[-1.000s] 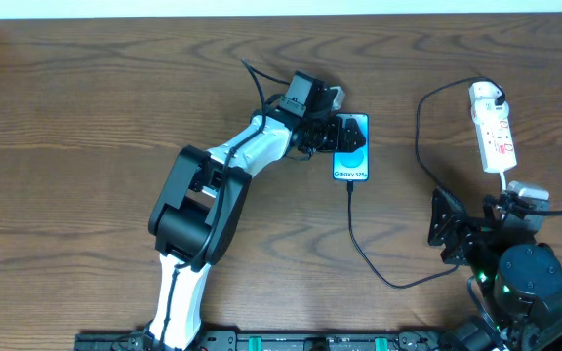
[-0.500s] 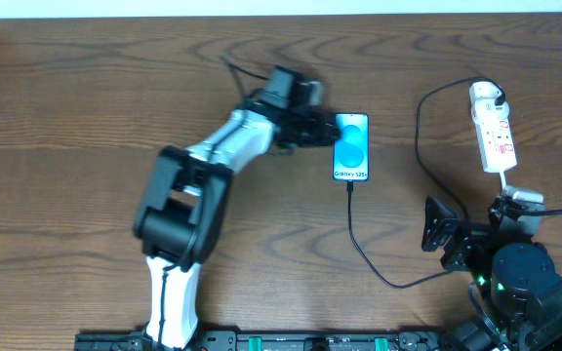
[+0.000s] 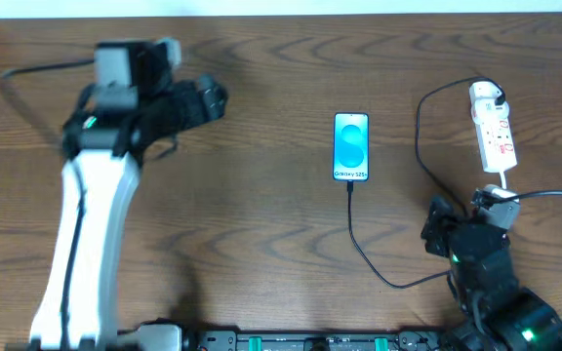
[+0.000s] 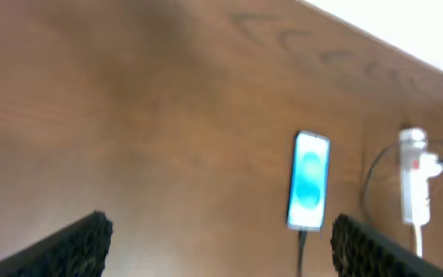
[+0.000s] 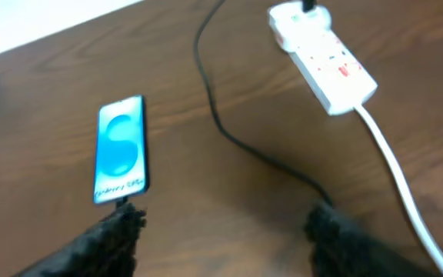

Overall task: Plug charger to phone and switch on socket
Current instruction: 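Open the left gripper and retract the left arm toward rest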

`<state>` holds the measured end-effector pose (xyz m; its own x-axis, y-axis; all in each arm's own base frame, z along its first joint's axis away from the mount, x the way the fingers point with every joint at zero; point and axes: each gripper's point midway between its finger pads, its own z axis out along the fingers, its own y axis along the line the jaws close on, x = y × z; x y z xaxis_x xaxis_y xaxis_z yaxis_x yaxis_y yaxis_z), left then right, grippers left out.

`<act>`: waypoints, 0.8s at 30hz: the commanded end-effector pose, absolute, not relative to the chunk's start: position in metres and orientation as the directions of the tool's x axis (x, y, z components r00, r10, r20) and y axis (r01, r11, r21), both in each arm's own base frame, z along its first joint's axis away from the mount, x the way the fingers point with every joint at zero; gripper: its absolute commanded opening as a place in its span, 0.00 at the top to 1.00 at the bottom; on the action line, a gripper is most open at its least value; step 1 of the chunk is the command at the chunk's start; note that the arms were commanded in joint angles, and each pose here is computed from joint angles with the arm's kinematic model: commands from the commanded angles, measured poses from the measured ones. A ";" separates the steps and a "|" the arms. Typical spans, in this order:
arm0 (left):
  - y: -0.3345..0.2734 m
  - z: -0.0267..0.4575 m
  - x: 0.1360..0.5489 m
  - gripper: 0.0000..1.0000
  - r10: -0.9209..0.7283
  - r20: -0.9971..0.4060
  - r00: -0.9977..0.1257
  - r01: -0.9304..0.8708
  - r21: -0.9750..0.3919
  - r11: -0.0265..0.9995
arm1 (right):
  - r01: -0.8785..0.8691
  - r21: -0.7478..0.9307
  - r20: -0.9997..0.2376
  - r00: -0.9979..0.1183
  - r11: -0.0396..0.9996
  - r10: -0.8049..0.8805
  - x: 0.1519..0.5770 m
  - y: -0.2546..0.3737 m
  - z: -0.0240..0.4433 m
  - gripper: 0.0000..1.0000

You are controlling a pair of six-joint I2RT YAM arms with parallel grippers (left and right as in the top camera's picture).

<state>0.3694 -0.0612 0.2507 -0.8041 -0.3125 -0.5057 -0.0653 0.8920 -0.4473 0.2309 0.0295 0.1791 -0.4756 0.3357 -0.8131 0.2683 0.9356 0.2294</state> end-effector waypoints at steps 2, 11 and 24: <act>-0.023 0.270 0.311 0.09 -0.310 -0.543 -0.781 -0.182 -0.277 0.943 | 0.381 0.217 -0.812 -0.440 0.899 0.383 0.251 0.015 0.169 0.46; 0.001 0.287 0.194 0.09 -0.312 -0.552 -0.773 -0.262 -0.170 0.950 | 0.248 0.328 -0.691 -0.595 0.912 0.411 0.322 0.057 0.115 0.54; 0.005 0.272 0.163 0.08 -0.369 -0.782 -0.502 -0.230 -0.291 0.929 | 0.393 0.087 -0.385 -0.834 0.915 0.395 0.286 0.013 0.061 0.99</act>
<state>0.1535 0.0012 0.2877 -0.5253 -0.3515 -0.7749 -0.2046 0.9361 -0.2860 0.2740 0.0338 0.0356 -0.8583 0.3893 -0.3343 0.3693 0.9210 0.1242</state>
